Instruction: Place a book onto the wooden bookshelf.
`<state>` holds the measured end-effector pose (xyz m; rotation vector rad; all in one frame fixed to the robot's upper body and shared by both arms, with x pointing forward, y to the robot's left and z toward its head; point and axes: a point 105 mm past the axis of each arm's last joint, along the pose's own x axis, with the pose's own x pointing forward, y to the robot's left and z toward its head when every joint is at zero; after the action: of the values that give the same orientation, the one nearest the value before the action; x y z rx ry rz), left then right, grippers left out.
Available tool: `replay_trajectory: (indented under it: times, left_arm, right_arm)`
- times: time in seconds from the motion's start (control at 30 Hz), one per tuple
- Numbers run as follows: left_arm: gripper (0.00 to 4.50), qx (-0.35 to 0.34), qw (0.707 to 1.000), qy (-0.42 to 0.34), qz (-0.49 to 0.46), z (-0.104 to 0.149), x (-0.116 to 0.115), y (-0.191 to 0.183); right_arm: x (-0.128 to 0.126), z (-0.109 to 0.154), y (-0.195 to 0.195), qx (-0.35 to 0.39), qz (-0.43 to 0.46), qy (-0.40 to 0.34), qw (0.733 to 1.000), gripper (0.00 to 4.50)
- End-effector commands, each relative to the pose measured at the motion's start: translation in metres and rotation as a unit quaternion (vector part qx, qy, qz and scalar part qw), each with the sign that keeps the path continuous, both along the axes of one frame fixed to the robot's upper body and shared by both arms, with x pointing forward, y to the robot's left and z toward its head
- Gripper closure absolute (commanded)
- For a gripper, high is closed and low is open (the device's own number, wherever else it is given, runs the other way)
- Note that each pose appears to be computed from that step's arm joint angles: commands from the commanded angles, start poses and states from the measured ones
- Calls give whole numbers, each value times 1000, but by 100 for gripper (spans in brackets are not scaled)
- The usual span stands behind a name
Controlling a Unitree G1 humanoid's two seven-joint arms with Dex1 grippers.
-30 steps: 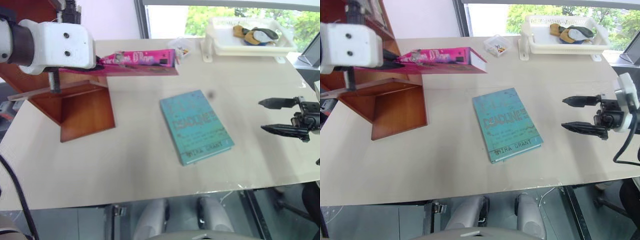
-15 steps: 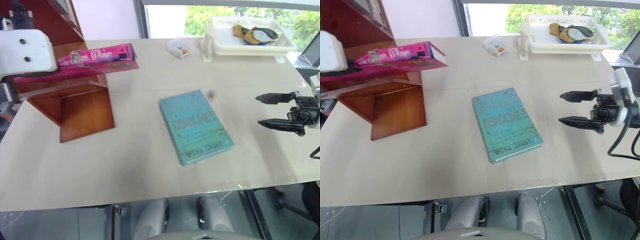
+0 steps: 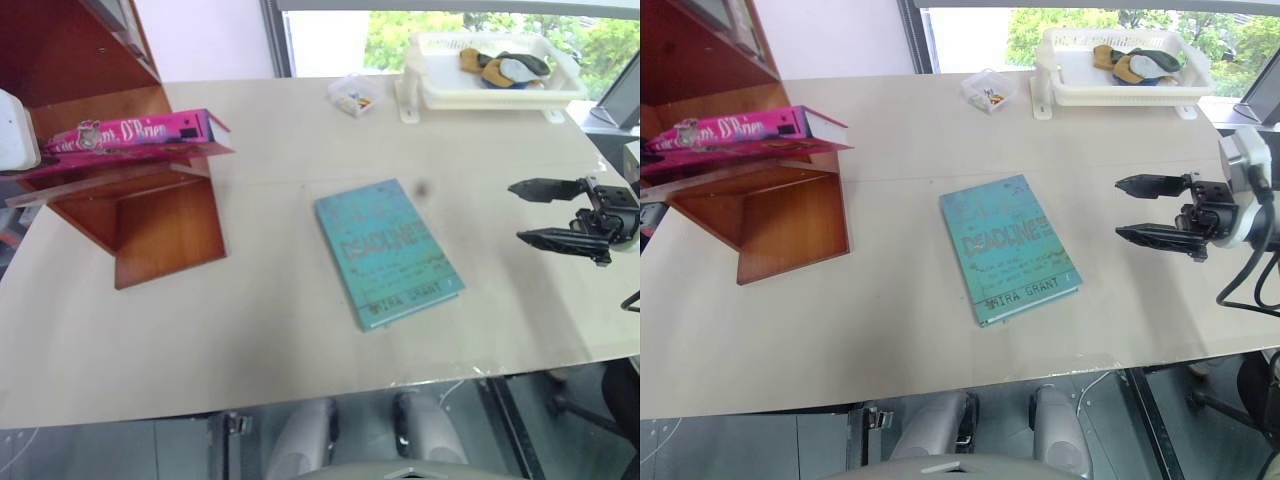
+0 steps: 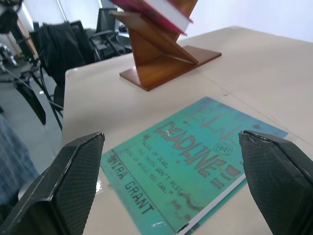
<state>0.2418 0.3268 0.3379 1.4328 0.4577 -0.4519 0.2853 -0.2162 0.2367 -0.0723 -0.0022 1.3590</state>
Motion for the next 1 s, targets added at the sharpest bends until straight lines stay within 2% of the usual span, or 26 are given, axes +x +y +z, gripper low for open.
replay_trajectory:
  times: [0.03, 0.13, 0.17, 0.2, 0.43, 0.57, 0.8, 0.9, 1.0]
  left_arm:
    - [447, 14, 999, -21, 39, 13, -4, 14]
    - [447, 4, 999, -8, 47, 8, -3, 15]
    - [366, 3, 999, -7, 48, 8, -4, 15]
    - [353, 1, 999, -9, 53, 9, -4, 16]
    - [17, -11, 996, -21, 88, 13, -8, 22]
    - [7, -30, 996, -13, 88, 15, -16, 20]
    - [7, -54, 992, -49, 102, 30, -29, 26]
    - [7, -75, 991, -74, 86, 38, -34, 21]
    - [7, -126, 988, -82, 31, 41, -37, 1]
  right_arm:
    - [-8, 19, 2, 12, 25, -34, 999, 0]
    - [-7, 19, 2, 13, 24, -36, 999, 0]
    - [-7, 19, 2, 13, 24, -36, 999, 0]
    - [-7, 19, 2, 12, 24, -36, 999, 0]
    - [-7, 18, 0, 10, 21, -37, 999, 0]
    - [-7, 17, -2, 9, 19, -37, 999, 0]
    - [-7, 15, -4, 5, 15, -34, 999, 0]
    - [-7, 14, -5, 4, 13, -34, 999, 0]
    - [-6, 14, -7, 2, 11, -34, 999, 0]
